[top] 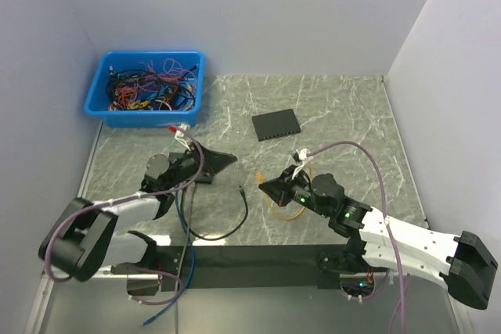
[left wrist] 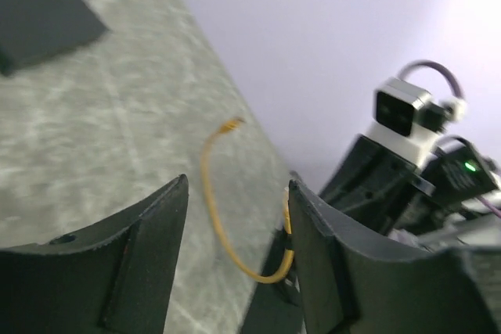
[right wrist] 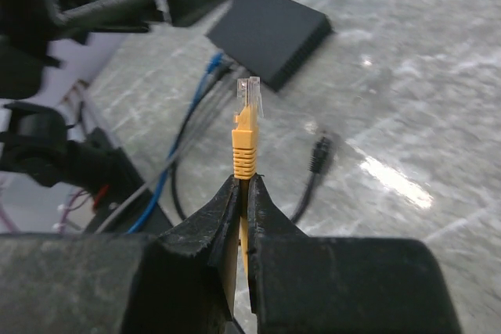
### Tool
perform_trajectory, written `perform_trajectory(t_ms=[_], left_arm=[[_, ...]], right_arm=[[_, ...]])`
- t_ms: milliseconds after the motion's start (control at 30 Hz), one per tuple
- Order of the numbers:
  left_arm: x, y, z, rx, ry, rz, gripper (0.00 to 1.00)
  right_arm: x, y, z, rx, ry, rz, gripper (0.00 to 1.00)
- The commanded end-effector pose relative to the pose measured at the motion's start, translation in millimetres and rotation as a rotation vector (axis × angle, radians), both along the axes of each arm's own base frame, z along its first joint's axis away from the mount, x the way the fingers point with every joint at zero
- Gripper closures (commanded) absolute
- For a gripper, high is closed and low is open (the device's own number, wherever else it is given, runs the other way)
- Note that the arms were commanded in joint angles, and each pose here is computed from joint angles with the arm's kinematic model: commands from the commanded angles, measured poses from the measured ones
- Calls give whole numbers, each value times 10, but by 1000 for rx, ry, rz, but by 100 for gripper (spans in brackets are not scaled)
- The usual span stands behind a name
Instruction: Insert the plug into the switch port
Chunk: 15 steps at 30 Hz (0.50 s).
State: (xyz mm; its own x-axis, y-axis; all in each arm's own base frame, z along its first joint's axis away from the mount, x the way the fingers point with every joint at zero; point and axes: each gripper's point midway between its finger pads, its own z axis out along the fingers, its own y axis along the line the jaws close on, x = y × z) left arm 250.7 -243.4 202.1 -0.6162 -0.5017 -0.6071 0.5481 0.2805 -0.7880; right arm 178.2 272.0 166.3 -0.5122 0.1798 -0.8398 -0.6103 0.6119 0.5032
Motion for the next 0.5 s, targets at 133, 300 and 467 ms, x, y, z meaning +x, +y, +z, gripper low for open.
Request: perform_trajectory(t_ms=[133,300,467], left_arm=[[-573,-266,564,-242,-214,-299,42],[-620,-349,579,-298,-194,-359,48],[-458,-416,499,-244,-159,-269,45]], right_arm=[[-130,115,340,149,-85,114,100],[-17,71,290,123,-70,48,100],[302,-123,55,-45,-5,-155,100]])
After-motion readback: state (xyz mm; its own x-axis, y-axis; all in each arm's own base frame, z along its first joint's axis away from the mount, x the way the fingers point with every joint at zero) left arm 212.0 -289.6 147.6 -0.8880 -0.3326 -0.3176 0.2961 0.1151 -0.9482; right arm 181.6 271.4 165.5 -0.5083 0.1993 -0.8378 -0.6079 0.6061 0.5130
